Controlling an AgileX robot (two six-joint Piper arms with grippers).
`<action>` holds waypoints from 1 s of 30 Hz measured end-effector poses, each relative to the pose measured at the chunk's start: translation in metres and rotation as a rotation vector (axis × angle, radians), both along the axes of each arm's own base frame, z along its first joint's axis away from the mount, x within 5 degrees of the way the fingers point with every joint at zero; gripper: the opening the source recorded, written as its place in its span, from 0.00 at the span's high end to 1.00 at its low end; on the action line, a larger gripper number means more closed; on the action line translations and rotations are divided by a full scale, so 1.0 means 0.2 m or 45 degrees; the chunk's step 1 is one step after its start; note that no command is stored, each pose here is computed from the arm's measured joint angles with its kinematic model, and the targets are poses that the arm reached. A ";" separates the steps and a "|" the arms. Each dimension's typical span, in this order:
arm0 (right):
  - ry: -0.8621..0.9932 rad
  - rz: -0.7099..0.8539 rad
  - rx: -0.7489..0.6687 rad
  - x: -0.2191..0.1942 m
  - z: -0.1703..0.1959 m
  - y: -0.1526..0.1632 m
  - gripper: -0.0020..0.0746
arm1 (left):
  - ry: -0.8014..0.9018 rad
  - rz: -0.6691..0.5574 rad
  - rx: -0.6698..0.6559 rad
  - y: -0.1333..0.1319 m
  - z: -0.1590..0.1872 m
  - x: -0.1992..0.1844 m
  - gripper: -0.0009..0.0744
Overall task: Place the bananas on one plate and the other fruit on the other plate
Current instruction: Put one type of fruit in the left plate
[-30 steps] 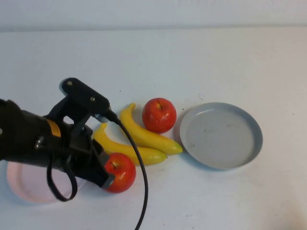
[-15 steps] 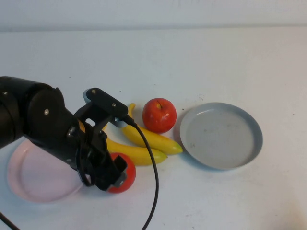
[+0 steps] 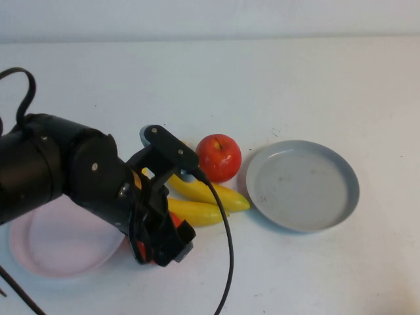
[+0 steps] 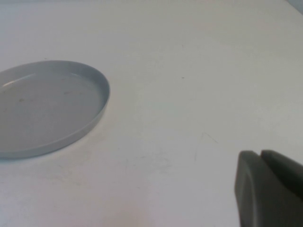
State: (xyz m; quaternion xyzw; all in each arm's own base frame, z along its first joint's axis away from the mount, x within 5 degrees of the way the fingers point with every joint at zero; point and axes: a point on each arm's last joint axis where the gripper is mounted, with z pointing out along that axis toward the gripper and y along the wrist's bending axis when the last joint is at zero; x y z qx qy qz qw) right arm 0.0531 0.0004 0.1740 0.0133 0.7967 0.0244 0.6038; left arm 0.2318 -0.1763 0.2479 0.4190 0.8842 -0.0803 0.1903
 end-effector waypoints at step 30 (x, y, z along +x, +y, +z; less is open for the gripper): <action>0.000 0.000 0.000 0.00 0.00 0.00 1.00 | -0.003 0.142 0.125 -0.01 -0.12 0.07 0.11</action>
